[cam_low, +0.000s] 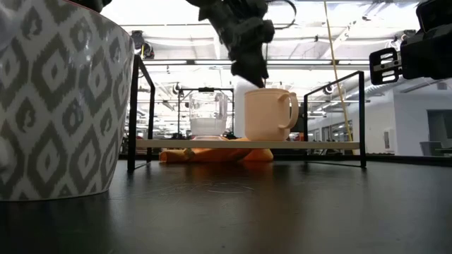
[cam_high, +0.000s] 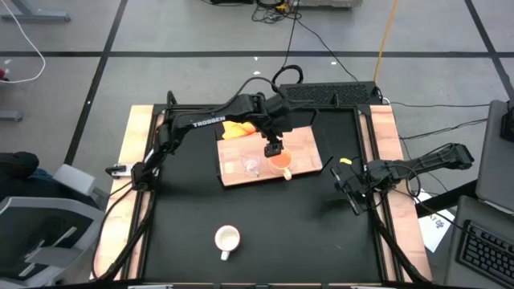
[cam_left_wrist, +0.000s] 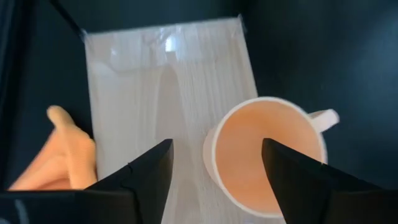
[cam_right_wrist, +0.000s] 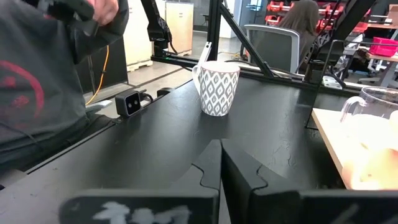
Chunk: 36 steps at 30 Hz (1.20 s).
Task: Stack small to large cups/mugs on shelf
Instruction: Put the orange mug on the shelf
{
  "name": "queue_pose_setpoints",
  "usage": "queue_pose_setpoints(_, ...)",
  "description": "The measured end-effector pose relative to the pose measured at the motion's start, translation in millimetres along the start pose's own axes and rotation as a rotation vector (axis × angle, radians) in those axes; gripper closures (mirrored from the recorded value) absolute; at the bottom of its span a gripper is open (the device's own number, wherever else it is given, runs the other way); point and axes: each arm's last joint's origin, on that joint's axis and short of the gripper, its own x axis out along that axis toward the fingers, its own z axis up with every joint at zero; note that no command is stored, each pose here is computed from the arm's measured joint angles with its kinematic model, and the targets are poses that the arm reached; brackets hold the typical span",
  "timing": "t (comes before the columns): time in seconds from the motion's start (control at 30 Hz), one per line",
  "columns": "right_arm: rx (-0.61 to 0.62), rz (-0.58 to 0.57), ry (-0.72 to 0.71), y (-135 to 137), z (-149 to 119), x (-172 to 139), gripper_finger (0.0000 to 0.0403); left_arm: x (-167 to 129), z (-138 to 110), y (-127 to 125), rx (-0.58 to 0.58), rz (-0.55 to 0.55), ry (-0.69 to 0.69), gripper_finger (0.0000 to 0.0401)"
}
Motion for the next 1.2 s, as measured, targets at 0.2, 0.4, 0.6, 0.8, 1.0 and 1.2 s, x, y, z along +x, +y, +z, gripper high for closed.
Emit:
queue_pose_setpoints(0.2,0.000,0.000,-0.001,0.0,0.2,0.0,0.0403,-30.8,4.1,-10.1,0.015,0.006,-0.053,0.0166)
queue_pose_setpoints(0.4,0.006,-0.001,-0.004,-0.1,0.5,0.0,0.0403,-63.5,4.3,-25.1,0.041,0.004,-0.086,0.0249)
queue_pose_setpoints(0.6,0.003,-0.001,-0.017,-0.1,1.7,0.0,0.0403,-90.6,1.9,-37.2,0.044,0.007,-0.109,0.0388)
queue_pose_setpoints(0.8,0.028,-0.001,-0.016,-0.1,1.6,0.0,0.0403,-111.2,-2.3,-57.0,0.077,0.088,-0.091,0.0398)
queue_pose_setpoints(1.0,0.030,-0.001,-0.016,-0.2,1.6,0.0,0.0403,-136.2,-8.1,-80.0,0.119,0.092,-0.131,0.0399)
queue_pose_setpoints(1.2,0.029,-0.001,-0.016,-0.1,1.7,0.0,0.0403,-149.2,-22.2,-103.8,0.125,0.162,-0.192,0.0400)
